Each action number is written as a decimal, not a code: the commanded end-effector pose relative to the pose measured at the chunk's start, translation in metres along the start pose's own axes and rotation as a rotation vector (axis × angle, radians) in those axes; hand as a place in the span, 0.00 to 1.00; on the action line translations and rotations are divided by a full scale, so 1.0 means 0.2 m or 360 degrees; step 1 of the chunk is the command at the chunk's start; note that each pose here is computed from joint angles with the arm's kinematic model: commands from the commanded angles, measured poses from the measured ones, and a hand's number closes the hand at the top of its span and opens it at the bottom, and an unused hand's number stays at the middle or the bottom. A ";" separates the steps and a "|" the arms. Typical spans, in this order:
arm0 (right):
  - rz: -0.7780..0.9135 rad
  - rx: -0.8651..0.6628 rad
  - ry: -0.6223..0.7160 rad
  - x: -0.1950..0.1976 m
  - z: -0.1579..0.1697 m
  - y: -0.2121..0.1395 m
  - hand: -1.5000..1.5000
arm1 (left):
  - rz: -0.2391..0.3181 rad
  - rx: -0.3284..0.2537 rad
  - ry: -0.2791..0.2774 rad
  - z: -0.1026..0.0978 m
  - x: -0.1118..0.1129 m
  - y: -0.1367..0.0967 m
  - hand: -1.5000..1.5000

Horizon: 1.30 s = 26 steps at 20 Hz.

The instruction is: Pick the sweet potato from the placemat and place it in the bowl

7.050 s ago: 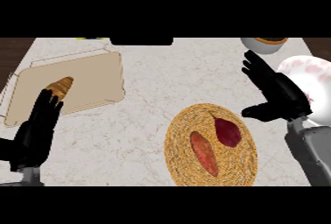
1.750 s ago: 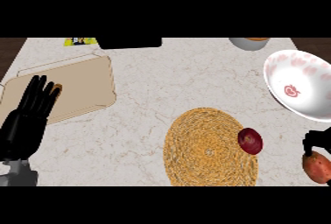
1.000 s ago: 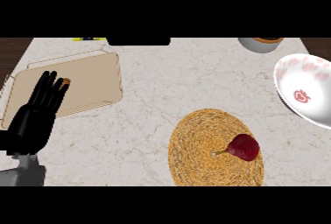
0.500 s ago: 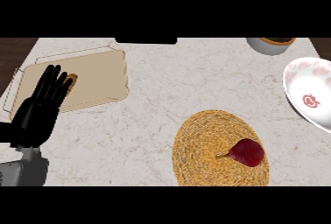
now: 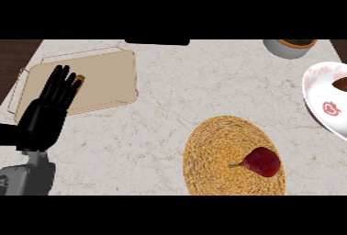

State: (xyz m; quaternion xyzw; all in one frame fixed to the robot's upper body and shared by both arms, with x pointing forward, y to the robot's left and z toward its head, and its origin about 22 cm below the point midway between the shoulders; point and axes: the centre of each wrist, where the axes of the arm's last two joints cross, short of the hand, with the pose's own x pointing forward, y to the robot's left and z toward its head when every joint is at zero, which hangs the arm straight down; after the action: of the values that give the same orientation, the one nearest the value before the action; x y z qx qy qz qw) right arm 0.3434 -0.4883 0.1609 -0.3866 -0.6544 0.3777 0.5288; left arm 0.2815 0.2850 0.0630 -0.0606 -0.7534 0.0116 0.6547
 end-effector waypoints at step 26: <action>-0.1188 -0.0183 0.0159 -0.19 0.03 0.00 0.00 | 0.0033 -0.0052 -0.0014 0.01 0.05 -0.07 0.50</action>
State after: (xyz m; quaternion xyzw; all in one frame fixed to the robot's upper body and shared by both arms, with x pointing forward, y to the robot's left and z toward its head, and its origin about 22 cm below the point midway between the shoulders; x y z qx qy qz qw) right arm 0.3603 -0.4987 0.1314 -0.1632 -0.7371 0.1605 0.6359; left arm 0.2848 0.2801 0.0710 -0.0660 -0.7582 0.0096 0.6486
